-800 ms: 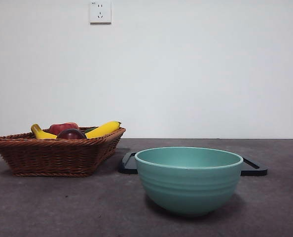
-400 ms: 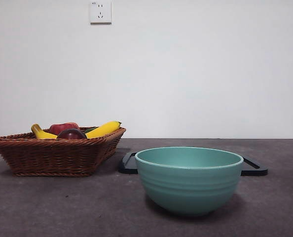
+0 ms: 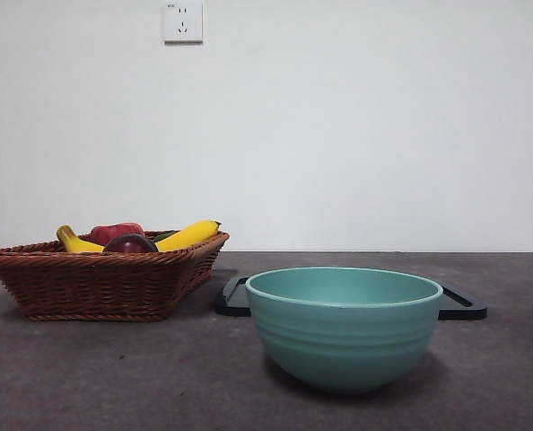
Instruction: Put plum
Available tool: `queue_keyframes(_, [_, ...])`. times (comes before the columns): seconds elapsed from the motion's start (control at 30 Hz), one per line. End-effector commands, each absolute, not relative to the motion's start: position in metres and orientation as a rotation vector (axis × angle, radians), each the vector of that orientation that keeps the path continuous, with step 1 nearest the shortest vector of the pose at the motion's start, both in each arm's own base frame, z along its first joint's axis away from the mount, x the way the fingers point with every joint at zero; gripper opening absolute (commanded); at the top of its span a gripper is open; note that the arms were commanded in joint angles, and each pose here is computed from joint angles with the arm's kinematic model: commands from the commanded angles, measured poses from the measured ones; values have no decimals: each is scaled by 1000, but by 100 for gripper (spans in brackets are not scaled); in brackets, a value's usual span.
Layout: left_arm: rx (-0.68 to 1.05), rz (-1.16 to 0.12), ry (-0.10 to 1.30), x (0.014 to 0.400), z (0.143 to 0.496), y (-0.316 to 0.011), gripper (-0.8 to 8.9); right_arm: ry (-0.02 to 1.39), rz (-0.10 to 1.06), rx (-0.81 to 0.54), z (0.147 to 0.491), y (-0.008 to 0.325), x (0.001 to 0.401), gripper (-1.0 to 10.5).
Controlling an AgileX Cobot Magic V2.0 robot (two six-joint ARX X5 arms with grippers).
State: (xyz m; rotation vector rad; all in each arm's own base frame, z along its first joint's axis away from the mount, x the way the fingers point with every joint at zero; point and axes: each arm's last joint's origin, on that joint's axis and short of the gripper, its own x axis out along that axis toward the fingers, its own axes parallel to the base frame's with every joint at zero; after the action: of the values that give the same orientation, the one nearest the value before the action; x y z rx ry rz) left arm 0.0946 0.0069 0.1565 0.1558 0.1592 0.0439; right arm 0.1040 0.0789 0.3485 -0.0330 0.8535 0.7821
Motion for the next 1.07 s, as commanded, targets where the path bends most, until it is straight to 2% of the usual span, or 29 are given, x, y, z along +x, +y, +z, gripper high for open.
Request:
queue_keyframes(0.03, [158,47,185,95,149,7,8,832,795,-39,353,80,105,8])
queue_keyframes(0.4, [158,47,185,95,149,7,8,812,797,-37,355,78,101,8])
queue_keyframes(0.53, [158,47,185,95,149,7,8,713,776,-84,360,66,97,8])
queue_keyframes(0.7, [158,47,185,95,149,7,8,479,626,-71,356,41,92,8])
queue_keyframes(0.83, [158,47,185,95,149,7,8,326,503,-75,329,27,89,8])
queue_keyframes(0.93, [158,47,185,95,149,7,8,171,418,-115,281,20,90,8])
queue_keyframes(1.07, [158,46,185,95,149,7,8,98,353,-138,232,16,91,8])
